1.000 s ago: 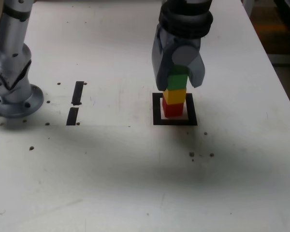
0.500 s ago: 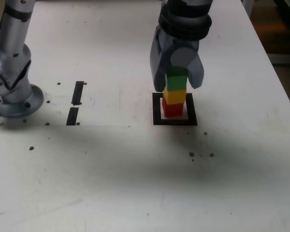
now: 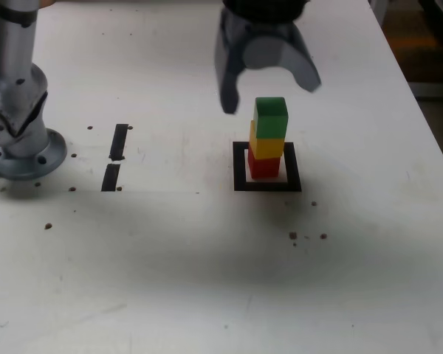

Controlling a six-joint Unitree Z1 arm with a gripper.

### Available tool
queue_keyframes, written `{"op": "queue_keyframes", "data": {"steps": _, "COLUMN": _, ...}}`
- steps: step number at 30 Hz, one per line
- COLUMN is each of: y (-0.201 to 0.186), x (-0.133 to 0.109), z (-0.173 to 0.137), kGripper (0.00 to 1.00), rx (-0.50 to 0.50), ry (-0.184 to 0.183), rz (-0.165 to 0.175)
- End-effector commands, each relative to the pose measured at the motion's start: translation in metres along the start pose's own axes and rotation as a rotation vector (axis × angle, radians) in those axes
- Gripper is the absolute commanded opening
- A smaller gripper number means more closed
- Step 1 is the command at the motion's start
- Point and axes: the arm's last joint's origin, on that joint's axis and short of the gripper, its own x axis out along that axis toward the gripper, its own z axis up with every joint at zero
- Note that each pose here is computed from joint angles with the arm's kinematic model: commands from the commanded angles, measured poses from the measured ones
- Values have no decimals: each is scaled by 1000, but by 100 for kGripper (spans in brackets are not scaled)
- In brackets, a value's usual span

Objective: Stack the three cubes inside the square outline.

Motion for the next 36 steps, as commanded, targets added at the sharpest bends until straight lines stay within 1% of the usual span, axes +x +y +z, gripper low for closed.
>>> {"op": "queue_keyframes", "data": {"steps": 1, "y": 10, "x": -36, "z": -45, "kGripper": 100, "rx": 16, "ry": -106, "rz": 3}}
{"op": "queue_keyframes", "data": {"steps": 3, "y": 18, "x": -51, "z": -80, "kGripper": 100, "rx": 38, "ry": -163, "rz": 12}}
{"op": "queue_keyframes", "data": {"steps": 4, "y": 22, "x": -55, "z": -97, "kGripper": 100, "rx": 49, "ry": -182, "rz": 16}}
{"op": "queue_keyframes", "data": {"steps": 6, "y": 32, "x": -56, "z": -126, "kGripper": 100, "rx": 70, "ry": -198, "rz": 23}}
{"op": "queue_keyframes", "data": {"steps": 8, "y": 39, "x": -51, "z": -145, "kGripper": 100, "rx": 85, "ry": -193, "rz": 31}}
{"op": "queue_keyframes", "data": {"steps": 10, "y": 43, "x": -43, "z": -154, "kGripper": 100, "rx": 92, "ry": -181, "rz": 43}}
{"op": "queue_keyframes", "data": {"steps": 13, "y": 45, "x": -29, "z": -157, "kGripper": 100, "rx": 97, "ry": -155, "rz": 59}}
{"op": "queue_keyframes", "data": {"steps": 15, "y": 45, "x": -15, "z": -156, "kGripper": 100, "rx": 95, "ry": -135, "rz": 61}}
{"op": "queue_keyframes", "data": {"steps": 17, "y": 45, "x": 1, "z": -156, "kGripper": 100, "rx": 92, "ry": -113, "rz": 52}}
{"op": "queue_keyframes", "data": {"steps": 19, "y": 44, "x": 18, "z": -157, "kGripper": 100, "rx": 89, "ry": -101, "rz": 34}}
{"op": "queue_keyframes", "data": {"steps": 22, "y": 44, "x": 34, "z": -162, "kGripper": 100, "rx": 86, "ry": -101, "rz": 15}}
{"op": "queue_keyframes", "data": {"steps": 28, "y": 46, "x": 58, "z": -174, "kGripper": 100, "rx": 79, "ry": -112, "rz": -3}}
{"op": "queue_keyframes", "data": {"steps": 36, "y": 49, "x": 82, "z": -180, "kGripper": 100, "rx": 66, "ry": -84, "rz": -19}}
